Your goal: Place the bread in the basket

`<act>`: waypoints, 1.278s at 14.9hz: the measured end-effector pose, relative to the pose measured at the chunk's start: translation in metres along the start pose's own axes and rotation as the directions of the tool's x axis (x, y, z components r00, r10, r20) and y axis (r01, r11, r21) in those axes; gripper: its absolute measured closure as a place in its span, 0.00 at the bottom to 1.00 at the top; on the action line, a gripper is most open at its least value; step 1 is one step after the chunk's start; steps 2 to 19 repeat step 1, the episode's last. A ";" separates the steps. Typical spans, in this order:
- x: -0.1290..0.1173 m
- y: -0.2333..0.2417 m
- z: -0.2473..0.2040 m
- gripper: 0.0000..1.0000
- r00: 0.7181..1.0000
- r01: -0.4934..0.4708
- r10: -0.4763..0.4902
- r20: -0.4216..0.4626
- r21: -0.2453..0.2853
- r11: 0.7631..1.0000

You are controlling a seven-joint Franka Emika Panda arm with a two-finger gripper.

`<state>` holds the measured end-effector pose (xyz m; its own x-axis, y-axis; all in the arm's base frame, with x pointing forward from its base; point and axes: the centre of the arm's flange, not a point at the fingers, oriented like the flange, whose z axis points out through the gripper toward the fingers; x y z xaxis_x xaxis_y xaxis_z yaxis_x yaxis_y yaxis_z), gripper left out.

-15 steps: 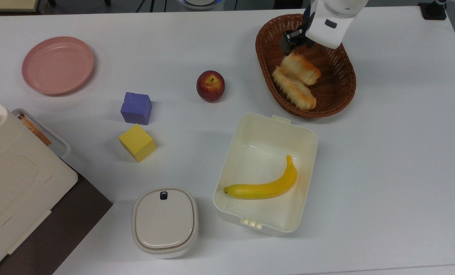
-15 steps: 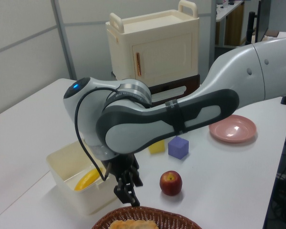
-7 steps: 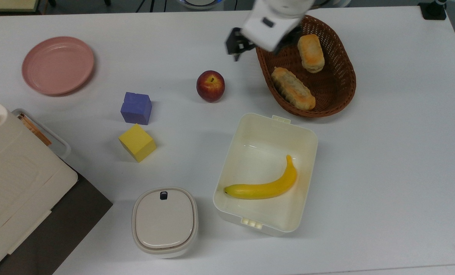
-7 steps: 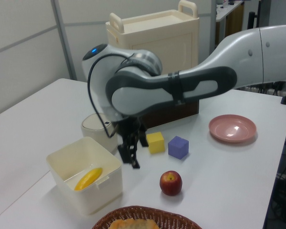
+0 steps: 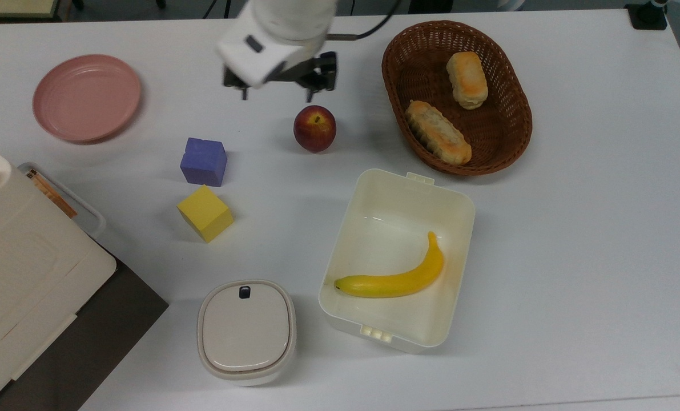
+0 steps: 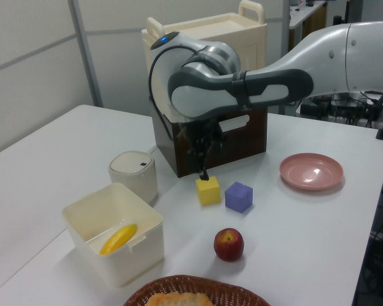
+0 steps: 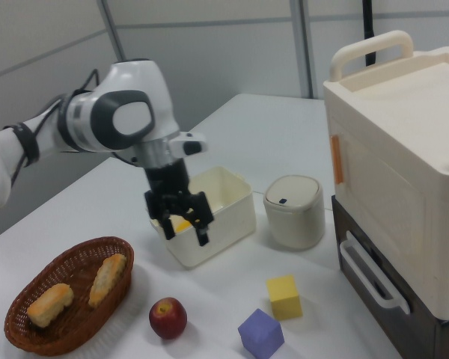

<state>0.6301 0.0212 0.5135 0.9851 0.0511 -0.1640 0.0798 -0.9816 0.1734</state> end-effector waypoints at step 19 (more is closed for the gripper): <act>0.001 0.016 0.002 0.00 1.000 -0.016 0.016 -0.005 0.004 1.000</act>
